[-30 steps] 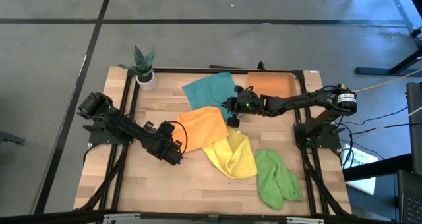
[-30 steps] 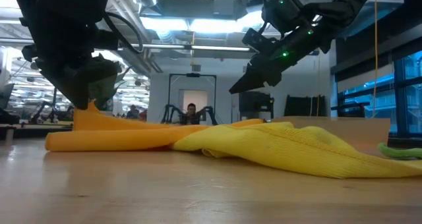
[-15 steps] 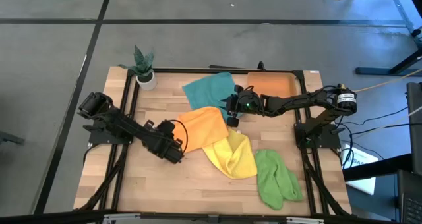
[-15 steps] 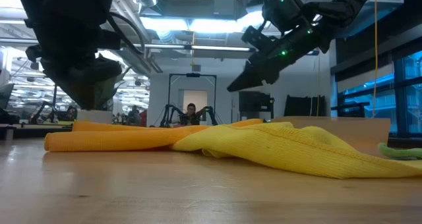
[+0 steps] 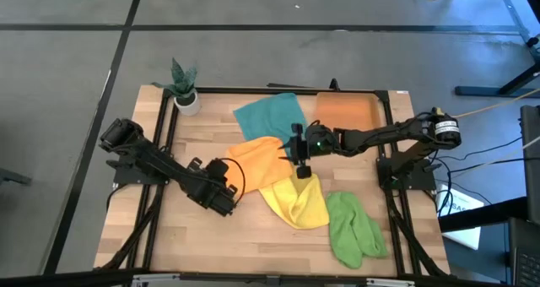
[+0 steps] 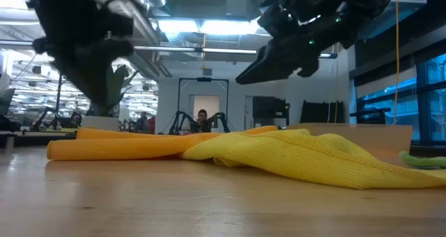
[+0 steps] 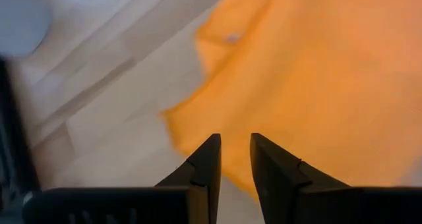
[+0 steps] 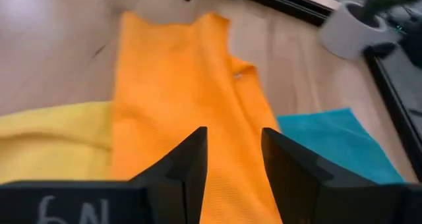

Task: Roll microfiber towels into tight, uniform cylinder then place into a basket
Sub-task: Roll the orange microfiber towel

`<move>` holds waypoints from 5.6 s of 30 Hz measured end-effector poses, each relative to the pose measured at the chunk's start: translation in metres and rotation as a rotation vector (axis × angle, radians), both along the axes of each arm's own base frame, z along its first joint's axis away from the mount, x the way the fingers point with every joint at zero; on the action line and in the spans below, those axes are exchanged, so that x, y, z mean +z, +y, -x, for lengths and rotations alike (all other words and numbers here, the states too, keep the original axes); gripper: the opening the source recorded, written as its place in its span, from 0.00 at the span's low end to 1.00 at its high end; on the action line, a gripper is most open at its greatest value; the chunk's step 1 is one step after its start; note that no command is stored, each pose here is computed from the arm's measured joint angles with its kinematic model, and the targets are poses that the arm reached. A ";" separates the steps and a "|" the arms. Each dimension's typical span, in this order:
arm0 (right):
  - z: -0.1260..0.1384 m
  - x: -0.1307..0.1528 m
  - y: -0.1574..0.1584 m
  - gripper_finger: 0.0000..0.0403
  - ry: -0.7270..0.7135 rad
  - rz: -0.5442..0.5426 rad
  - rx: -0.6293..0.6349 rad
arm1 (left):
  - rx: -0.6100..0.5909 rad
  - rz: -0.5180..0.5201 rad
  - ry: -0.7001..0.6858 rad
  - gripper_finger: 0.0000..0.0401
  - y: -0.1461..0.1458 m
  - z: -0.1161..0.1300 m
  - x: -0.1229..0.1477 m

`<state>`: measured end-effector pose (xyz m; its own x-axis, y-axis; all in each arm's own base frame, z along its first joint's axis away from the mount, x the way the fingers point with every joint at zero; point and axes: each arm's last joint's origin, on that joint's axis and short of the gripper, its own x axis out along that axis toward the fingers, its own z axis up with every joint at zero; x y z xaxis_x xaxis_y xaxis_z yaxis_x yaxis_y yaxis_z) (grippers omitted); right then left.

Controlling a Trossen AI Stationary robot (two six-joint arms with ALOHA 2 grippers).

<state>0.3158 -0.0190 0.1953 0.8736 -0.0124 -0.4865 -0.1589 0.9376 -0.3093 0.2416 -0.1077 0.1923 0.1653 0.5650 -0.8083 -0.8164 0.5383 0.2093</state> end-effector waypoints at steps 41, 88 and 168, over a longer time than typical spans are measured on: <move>0.019 -0.085 0.096 0.36 0.422 -0.231 0.216 | -0.283 0.139 -0.084 0.18 -0.007 0.016 -0.073; 0.015 -0.082 0.017 0.36 0.350 0.168 -0.469 | -0.416 0.374 -0.292 0.17 -0.048 0.011 -0.068; 0.033 -0.085 0.099 0.00 0.476 0.049 -0.234 | -0.484 0.526 -0.413 0.17 -0.078 -0.003 -0.081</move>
